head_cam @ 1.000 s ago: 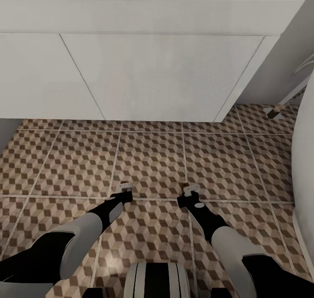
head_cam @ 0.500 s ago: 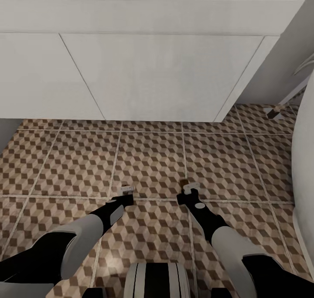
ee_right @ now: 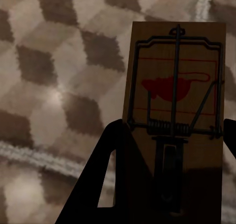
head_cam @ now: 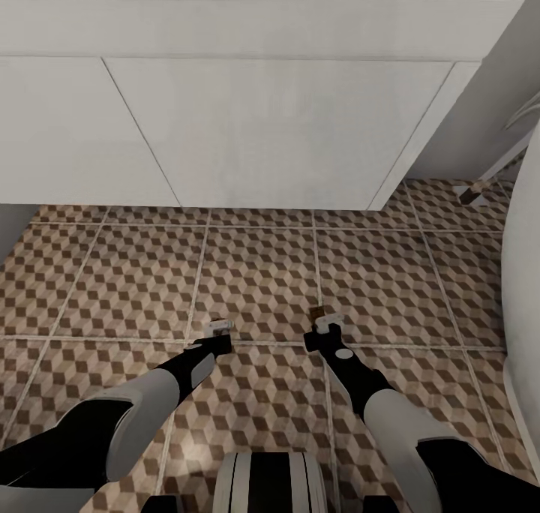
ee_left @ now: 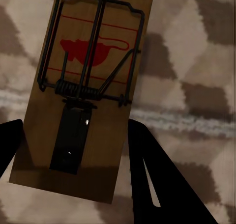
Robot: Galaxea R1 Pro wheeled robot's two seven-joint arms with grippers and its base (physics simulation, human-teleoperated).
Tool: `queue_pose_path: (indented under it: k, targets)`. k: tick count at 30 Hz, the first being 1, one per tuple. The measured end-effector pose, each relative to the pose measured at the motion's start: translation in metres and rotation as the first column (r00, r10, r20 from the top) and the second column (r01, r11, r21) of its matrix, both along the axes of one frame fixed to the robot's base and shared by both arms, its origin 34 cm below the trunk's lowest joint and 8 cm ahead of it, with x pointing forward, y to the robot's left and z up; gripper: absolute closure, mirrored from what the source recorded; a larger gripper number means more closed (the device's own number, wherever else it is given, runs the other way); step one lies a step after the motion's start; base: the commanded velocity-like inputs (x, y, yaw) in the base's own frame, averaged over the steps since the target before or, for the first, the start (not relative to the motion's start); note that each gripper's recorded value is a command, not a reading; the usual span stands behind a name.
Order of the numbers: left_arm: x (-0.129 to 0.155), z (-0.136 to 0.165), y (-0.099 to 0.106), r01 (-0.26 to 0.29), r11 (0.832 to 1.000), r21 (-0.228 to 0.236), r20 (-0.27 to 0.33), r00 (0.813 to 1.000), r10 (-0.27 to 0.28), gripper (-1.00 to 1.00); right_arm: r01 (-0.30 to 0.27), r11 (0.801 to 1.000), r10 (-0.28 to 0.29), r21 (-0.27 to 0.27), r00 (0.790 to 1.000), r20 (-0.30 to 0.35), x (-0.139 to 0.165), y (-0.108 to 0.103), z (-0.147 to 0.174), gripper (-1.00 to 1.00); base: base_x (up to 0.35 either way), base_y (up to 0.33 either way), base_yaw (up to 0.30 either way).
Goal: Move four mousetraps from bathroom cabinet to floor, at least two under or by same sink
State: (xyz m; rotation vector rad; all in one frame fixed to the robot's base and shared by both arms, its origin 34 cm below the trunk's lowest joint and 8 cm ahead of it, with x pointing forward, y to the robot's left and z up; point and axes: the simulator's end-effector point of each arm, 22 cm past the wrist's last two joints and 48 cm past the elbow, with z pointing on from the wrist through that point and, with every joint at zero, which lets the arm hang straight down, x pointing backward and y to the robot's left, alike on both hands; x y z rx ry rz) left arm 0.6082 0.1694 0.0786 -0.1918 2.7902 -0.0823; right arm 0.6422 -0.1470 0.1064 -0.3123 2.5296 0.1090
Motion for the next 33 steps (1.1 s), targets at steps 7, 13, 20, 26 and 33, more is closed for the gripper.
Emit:
queue_pose_path:
  k: [7,13,20,26,33]
  targets:
    - [-0.0005,0.0005,-0.0057,0.002,1.000,-0.007,-0.001,1.000,-0.002,1.00,0.000,1.000,0.000,0.000,1.000,0.001,0.0005,0.0000,0.0003,1.00,0.000,0.000,0.000]
    - [-0.0006,0.0007,-0.0075,0.003,1.000,-0.009,-0.001,1.000,-0.003,1.00,0.000,1.000,0.000,0.000,1.000,0.001,0.0006,0.0000,0.0003,1.00,0.000,0.000,0.000]
    - [-0.0006,0.0007,-0.0075,0.003,1.000,-0.008,-0.001,1.000,-0.003,1.00,0.000,1.000,0.000,0.000,1.000,0.002,0.0007,0.0000,0.0004,1.00,0.000,0.000,0.000]
    - [-0.0006,0.0006,-0.0072,0.003,1.000,-0.007,-0.001,1.000,-0.003,1.00,0.001,1.000,-0.001,0.000,1.000,0.002,0.0008,-0.0002,0.0004,1.00,0.000,0.000,0.000]
    - [-0.0067,-0.0068,-0.0068,0.002,1.000,-0.006,-0.015,1.000,-0.002,1.00,0.001,1.000,-0.001,-0.001,1.000,-0.012,-0.0049,-0.0003,-0.0076,1.00,0.000,0.000,0.000]
